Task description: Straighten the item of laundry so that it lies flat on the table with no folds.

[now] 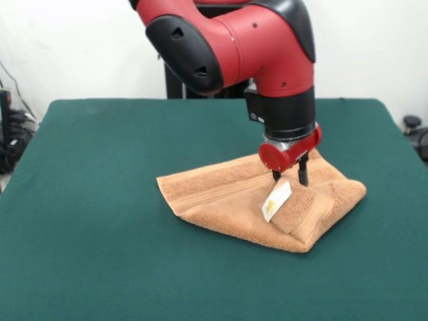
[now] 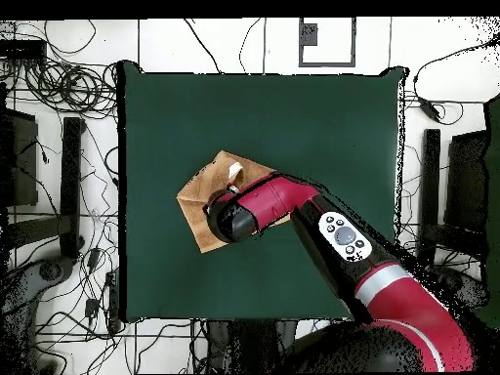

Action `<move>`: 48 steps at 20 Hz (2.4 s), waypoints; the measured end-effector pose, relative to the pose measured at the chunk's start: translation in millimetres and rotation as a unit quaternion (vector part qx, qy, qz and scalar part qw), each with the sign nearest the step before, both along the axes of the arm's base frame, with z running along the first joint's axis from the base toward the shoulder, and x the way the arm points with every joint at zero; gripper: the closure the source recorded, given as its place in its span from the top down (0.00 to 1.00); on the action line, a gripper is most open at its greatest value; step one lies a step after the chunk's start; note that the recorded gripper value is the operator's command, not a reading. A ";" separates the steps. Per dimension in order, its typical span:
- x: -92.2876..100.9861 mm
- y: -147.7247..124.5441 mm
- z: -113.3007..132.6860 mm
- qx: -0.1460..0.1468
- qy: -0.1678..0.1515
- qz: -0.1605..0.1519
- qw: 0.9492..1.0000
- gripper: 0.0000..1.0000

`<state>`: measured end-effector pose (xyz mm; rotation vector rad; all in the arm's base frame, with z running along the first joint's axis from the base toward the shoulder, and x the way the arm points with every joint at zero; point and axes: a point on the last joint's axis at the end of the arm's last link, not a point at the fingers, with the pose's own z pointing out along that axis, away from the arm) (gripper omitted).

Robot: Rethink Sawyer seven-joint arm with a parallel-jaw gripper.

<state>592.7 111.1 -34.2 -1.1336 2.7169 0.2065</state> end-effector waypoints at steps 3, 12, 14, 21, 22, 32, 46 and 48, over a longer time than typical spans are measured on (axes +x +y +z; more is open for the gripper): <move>0.1 -0.6 0.0 0.000 0.000 -0.001 1.000 1.00; 1.4 -4.1 0.5 0.002 -0.002 -0.005 1.000 1.00; 2.0 -4.5 0.5 0.003 -0.004 -0.006 1.000 1.00; 7.6 -5.3 -0.6 0.023 -0.027 -0.015 0.999 1.00; 8.9 -5.3 -0.8 0.028 -0.032 -0.017 0.999 1.00; 9.1 -9.3 -6.5 0.065 -0.062 -0.036 0.995 1.00; 15.4 4.2 0.1 0.097 -0.093 -0.045 0.990 1.00; 16.9 14.7 3.8 0.100 -0.095 -0.041 0.989 1.00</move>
